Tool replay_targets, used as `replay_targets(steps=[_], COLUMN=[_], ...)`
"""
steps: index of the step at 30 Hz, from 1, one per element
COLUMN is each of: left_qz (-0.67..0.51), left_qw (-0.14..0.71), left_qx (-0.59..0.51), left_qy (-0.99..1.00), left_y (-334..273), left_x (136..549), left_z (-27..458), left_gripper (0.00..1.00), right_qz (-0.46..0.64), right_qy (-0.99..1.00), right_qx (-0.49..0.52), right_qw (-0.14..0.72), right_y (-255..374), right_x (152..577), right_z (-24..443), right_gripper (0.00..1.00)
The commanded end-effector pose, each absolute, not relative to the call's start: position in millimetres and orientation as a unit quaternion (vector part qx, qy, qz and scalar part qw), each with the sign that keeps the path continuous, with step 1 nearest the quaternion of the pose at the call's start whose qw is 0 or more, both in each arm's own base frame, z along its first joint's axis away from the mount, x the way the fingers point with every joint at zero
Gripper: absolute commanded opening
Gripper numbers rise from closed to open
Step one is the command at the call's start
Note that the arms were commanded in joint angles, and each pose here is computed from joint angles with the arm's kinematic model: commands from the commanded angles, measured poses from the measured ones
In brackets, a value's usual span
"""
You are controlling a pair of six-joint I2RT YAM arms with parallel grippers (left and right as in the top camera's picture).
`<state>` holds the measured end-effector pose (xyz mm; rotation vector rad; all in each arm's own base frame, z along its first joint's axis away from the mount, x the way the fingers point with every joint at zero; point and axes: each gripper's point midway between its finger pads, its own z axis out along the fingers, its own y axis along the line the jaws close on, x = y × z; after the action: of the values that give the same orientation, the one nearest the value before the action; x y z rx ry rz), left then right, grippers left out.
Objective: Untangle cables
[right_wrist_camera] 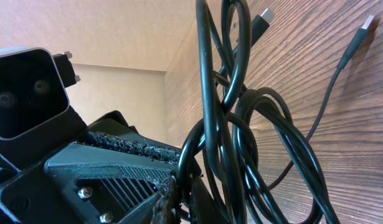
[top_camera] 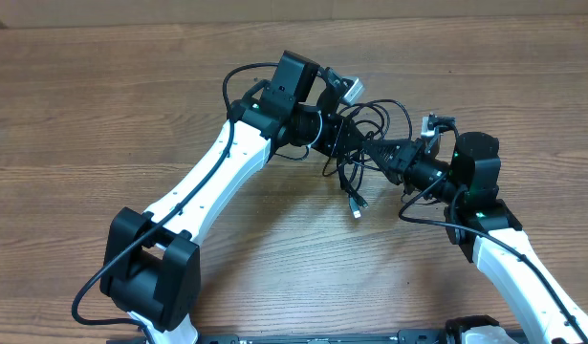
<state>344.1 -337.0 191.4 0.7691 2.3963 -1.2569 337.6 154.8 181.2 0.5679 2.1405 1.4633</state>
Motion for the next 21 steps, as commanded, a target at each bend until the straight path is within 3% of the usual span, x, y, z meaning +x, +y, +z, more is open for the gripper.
replay_targets(steps=[1, 21], left_qz=[-0.541, -0.615], left_qw=[0.125, 0.123], left_qx=[0.326, 0.36], left_qy=[0.765, 0.691], left_y=[-365.4, -371.5], left_x=[298.0, 287.4], left_z=[243.6, 281.1], left_gripper=[0.04, 0.04], right_qz=[0.494, 0.416], right_qy=[0.792, 0.828], right_qx=[0.235, 0.284], right_qw=[0.273, 0.248], right_y=[142.0, 122.8], right_x=[353.0, 342.9], right_z=[169.6, 129.0], right_gripper=[0.04, 0.04])
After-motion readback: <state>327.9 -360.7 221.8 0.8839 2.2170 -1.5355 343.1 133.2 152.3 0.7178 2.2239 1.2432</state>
